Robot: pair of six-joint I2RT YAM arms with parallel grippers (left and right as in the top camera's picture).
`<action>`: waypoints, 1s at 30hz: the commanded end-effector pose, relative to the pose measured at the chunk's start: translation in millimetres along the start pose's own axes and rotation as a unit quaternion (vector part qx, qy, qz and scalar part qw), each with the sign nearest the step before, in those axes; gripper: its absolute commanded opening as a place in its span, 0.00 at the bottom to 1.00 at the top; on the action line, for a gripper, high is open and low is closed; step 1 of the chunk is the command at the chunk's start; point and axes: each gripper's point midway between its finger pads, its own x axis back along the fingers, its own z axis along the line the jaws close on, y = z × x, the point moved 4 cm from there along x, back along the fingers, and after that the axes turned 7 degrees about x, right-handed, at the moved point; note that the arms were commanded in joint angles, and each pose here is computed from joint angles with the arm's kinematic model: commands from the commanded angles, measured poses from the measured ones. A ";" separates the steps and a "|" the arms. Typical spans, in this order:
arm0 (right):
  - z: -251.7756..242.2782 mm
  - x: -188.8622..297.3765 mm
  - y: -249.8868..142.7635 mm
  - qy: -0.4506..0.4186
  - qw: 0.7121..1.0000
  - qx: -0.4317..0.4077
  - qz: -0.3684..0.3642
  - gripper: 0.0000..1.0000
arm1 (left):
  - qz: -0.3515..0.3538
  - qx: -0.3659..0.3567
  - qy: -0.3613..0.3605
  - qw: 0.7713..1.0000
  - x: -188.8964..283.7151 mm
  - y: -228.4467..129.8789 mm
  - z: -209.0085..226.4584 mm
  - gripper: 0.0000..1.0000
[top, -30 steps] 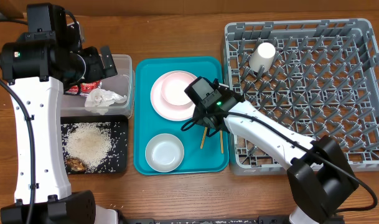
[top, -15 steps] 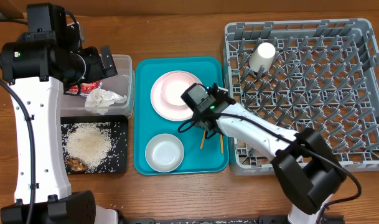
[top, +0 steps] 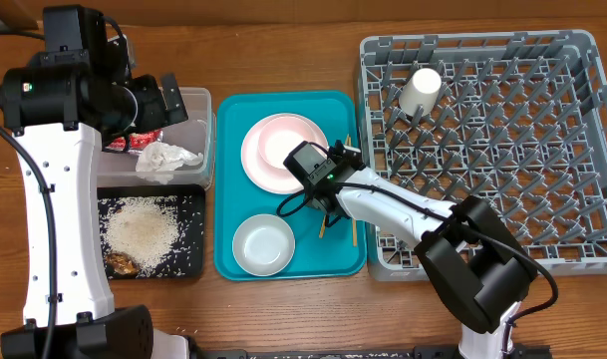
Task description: Sort waste into correct bins and load items into the dishwasher
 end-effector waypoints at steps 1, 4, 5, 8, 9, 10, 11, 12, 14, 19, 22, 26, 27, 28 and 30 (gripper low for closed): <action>-1.0 -4.9 -0.8 -0.008 1.000 0.004 -0.001 0.04 | 0.001 0.006 0.007 1.000 -2.6 0.9 1.1 1.00; 2.2 0.9 5.0 -0.007 1.000 0.003 -0.007 0.04 | 0.001 0.006 0.007 1.000 -2.6 0.9 1.1 1.00; 1.5 5.3 9.1 -0.014 1.000 0.003 -0.014 0.04 | 0.001 0.006 0.007 1.000 -2.6 0.9 1.1 1.00; -2.2 19.7 20.9 -0.035 0.999 0.004 -0.036 0.04 | 0.001 0.006 0.007 1.000 -2.6 0.9 1.1 1.00; -2.7 25.8 24.5 -0.038 0.998 0.004 -0.042 0.04 | 0.001 0.006 0.007 1.000 -2.6 0.9 1.1 1.00; -2.2 31.2 27.5 -0.038 0.998 0.007 -0.045 0.04 | 0.001 0.006 0.007 1.000 -2.6 0.9 1.1 1.00; -0.2 38.9 31.5 -0.033 0.998 0.020 -0.049 0.04 | 0.001 0.006 0.007 1.000 -2.6 0.9 1.1 1.00; 1.2 46.5 35.1 -0.029 0.998 0.029 -0.053 0.04 | 0.001 0.006 0.007 1.000 -2.6 0.9 1.1 1.00; 3.2 60.7 41.1 -0.020 0.997 0.038 -0.060 0.04 | 0.001 0.006 0.007 1.000 -2.6 0.9 1.1 1.00; 4.1 96.3 51.8 0.005 0.995 0.068 -0.079 0.04 | 0.001 0.006 0.007 1.000 -2.6 0.9 1.1 1.00; -1.4 117.2 58.3 0.011 0.990 0.105 -0.093 0.04 | 0.001 0.006 0.007 1.000 -2.6 0.9 1.1 1.00; -18.9 143.8 72.9 0.007 0.980 0.160 -0.120 0.04 | 0.001 0.006 0.007 1.000 -2.6 0.9 1.1 1.00; -23.3 148.8 76.0 0.006 0.977 0.172 -0.125 0.04 | 0.001 0.006 0.007 1.000 -2.6 0.9 1.1 1.00; -27.9 153.0 78.9 0.004 0.974 0.186 -0.129 0.04 | 0.001 0.006 0.007 1.000 -2.6 0.9 1.1 1.00; -38.8 159.0 84.6 -0.004 0.968 0.212 -0.132 0.04 | 0.001 0.006 0.007 1.000 -2.6 0.9 1.1 1.00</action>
